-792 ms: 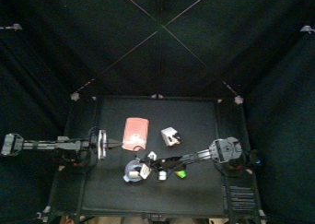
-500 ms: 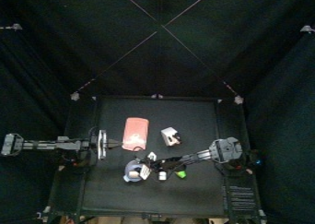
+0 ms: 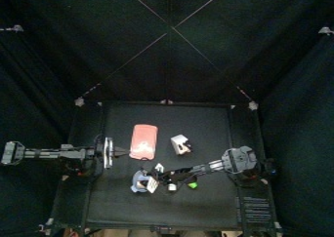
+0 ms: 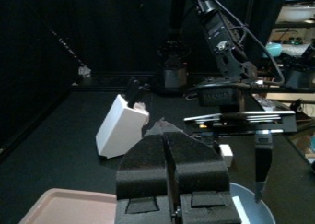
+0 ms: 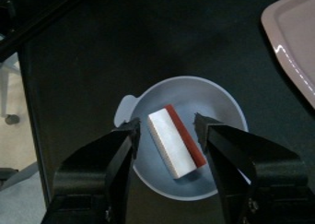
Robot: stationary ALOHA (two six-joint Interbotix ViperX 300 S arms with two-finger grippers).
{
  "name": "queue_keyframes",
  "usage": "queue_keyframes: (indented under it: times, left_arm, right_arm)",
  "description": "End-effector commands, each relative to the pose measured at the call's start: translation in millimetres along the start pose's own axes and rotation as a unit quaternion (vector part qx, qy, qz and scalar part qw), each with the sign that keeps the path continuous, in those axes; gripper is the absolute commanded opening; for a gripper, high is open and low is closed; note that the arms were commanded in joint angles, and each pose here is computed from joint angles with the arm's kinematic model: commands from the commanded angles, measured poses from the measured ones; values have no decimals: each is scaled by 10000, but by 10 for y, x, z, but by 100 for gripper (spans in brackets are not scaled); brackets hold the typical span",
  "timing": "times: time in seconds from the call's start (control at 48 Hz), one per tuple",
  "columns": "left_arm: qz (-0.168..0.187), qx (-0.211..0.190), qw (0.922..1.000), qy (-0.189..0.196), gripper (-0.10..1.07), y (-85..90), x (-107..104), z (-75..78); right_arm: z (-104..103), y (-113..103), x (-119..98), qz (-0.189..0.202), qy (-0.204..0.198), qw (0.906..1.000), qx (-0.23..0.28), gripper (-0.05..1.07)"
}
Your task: Grab salmon sushi
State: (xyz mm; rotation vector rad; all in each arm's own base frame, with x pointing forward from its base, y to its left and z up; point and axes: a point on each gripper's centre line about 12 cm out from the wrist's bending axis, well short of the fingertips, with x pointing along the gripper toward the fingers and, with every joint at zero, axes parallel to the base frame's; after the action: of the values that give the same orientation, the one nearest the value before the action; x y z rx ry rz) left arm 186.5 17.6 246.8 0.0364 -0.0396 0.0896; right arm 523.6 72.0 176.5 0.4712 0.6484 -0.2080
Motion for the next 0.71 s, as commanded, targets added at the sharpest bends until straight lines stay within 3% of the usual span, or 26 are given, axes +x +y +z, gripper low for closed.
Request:
queue_keyframes:
  times: [0.0,0.208,0.688]
  left_arm:
    - [13,2,9999,-99,0,6,19,59]
    - [12,2,10000,-92,0,5,18,53]
    - [88,5,9999,-66,0,34,12,34]
  right_arm:
    - [142,78,-93,17,-136,9999,34,88]
    - [26,44,31,-35,9,10000,72,94]
    - [-104,17,241,-138,157,9998,63,94]
